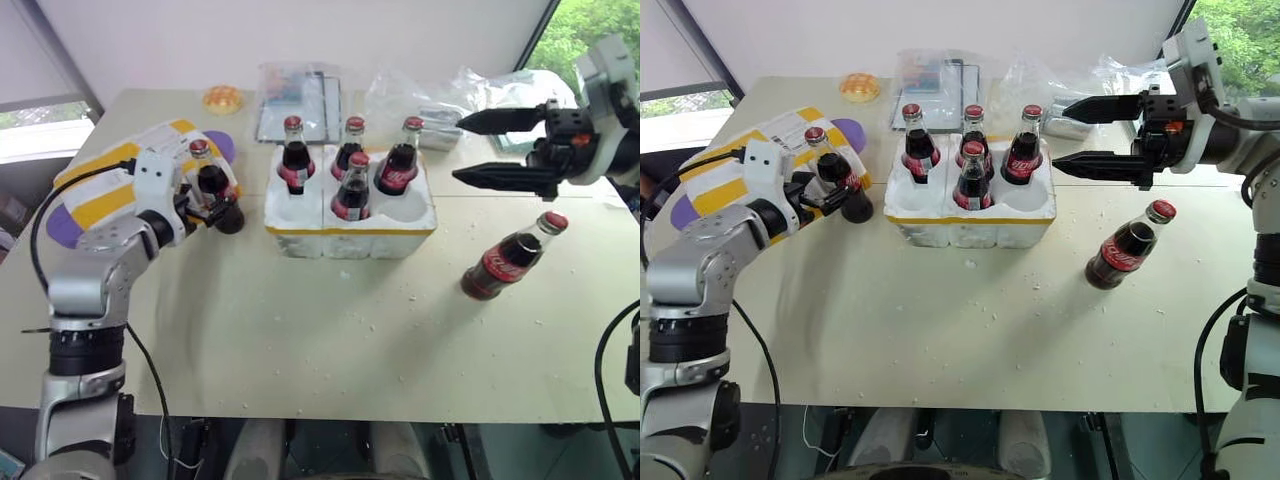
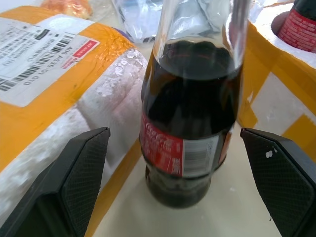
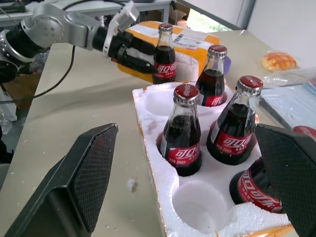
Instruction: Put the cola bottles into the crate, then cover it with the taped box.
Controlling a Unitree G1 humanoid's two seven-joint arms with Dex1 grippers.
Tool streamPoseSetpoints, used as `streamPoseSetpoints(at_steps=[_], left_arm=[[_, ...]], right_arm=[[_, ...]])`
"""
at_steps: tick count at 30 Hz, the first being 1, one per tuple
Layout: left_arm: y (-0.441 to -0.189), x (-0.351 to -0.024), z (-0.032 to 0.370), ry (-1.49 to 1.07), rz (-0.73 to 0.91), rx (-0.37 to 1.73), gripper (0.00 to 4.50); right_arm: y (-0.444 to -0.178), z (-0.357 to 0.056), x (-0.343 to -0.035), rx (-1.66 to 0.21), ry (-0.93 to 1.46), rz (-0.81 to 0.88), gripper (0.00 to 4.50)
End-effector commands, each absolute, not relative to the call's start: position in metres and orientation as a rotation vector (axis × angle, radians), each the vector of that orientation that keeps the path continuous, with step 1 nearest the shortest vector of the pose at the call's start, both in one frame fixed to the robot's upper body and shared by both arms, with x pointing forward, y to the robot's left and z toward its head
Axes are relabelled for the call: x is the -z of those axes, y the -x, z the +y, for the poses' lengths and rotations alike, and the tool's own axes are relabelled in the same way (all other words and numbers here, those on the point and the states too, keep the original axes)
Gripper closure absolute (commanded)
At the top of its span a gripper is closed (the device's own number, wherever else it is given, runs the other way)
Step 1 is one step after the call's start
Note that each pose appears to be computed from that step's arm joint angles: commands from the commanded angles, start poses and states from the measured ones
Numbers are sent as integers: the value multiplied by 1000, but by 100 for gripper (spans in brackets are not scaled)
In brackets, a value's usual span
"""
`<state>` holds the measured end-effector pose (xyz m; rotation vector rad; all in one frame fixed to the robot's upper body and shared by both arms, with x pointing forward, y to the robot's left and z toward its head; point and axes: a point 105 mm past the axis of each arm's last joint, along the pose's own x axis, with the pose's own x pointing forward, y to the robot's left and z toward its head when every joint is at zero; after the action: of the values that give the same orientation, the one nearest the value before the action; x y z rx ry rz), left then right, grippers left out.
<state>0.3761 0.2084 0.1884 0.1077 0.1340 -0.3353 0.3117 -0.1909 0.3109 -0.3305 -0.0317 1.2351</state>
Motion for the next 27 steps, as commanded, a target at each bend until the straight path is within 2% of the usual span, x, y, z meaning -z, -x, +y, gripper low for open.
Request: streamPoseSetpoints(at_steps=[1,11,14,16,22,27], left_arm=[[-383,-201,201,-153,76,355,7],[-402,-189,200,-165,107,370,7],[-405,-190,202,-152,105,360,91],[-405,-192,201,-155,104,370,171],[-402,-215,200,-157,56,402,167],[-384,-273,192,-92,-43,568,167]], right_arm=[[-303,-191,-325,-1234,356,-97,0],[-302,-193,-324,-1220,351,-97,0],[-302,-193,-324,-1214,349,-98,0],[-301,-193,-324,-1211,347,-99,0],[-301,-194,-322,-1204,344,-94,0],[-302,-194,-321,-1203,348,-90,0]])
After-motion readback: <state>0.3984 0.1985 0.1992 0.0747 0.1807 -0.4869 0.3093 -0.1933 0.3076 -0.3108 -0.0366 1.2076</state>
